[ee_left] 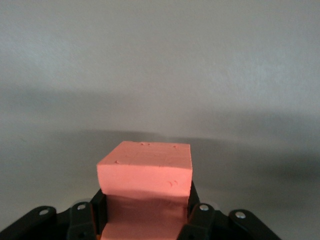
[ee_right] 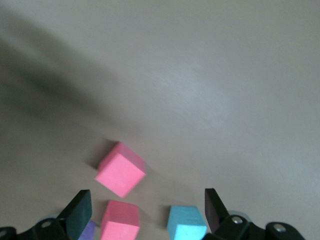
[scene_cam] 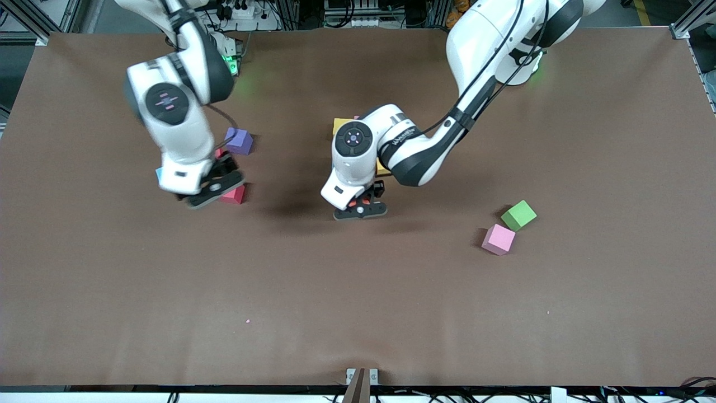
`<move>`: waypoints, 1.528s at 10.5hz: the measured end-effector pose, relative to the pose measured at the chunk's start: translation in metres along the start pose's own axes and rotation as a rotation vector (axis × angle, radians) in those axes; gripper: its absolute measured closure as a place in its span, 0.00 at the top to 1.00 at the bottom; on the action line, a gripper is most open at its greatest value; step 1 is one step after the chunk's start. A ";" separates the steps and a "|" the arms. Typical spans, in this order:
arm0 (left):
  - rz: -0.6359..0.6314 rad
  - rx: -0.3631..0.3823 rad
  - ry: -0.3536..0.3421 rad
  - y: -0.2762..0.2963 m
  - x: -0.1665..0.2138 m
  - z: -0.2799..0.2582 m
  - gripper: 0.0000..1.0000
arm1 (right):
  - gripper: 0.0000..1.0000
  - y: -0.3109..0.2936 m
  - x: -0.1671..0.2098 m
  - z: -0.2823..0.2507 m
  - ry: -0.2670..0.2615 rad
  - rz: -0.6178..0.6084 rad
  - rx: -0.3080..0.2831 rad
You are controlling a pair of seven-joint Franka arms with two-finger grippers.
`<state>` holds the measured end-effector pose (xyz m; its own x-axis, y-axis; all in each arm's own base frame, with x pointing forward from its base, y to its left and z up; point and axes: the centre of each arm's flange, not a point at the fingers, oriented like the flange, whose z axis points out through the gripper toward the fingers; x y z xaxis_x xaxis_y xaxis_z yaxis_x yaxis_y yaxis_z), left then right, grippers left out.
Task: Form number 2 with 11 blocks
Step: 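Grasp another cyan cube with the right gripper while the left gripper carries orange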
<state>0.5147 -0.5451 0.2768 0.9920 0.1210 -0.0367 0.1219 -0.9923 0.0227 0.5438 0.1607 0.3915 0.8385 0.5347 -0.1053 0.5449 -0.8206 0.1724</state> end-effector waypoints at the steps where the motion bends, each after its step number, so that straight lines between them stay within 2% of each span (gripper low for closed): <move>1: 0.008 0.001 -0.013 0.005 -0.007 0.006 0.59 | 1.00 0.024 -0.009 0.013 0.009 0.049 0.012; 4: 0.045 0.010 -0.025 0.021 -0.031 0.021 0.59 | 1.00 0.067 -0.045 0.071 0.054 0.226 0.063; 8: 0.071 0.012 -0.020 0.031 -0.045 0.035 0.59 | 1.00 0.125 -0.089 0.098 0.017 0.383 0.095; 13: 0.081 0.029 -0.033 0.033 -0.052 0.052 0.59 | 1.00 0.128 -0.098 0.108 0.010 0.378 0.101; 15: 0.089 0.038 -0.043 0.035 -0.058 0.062 0.59 | 1.00 0.140 -0.121 0.134 0.037 0.339 0.106; 16: 0.092 0.041 -0.045 0.036 -0.061 0.066 0.59 | 1.00 0.142 -0.138 0.156 0.026 0.307 0.123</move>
<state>0.4567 -0.5899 0.2139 0.9962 0.0286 -0.0817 0.0276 -0.9995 -0.0126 0.5063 -0.0607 0.2776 0.9641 0.2624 -0.0420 0.2648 -0.9616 0.0721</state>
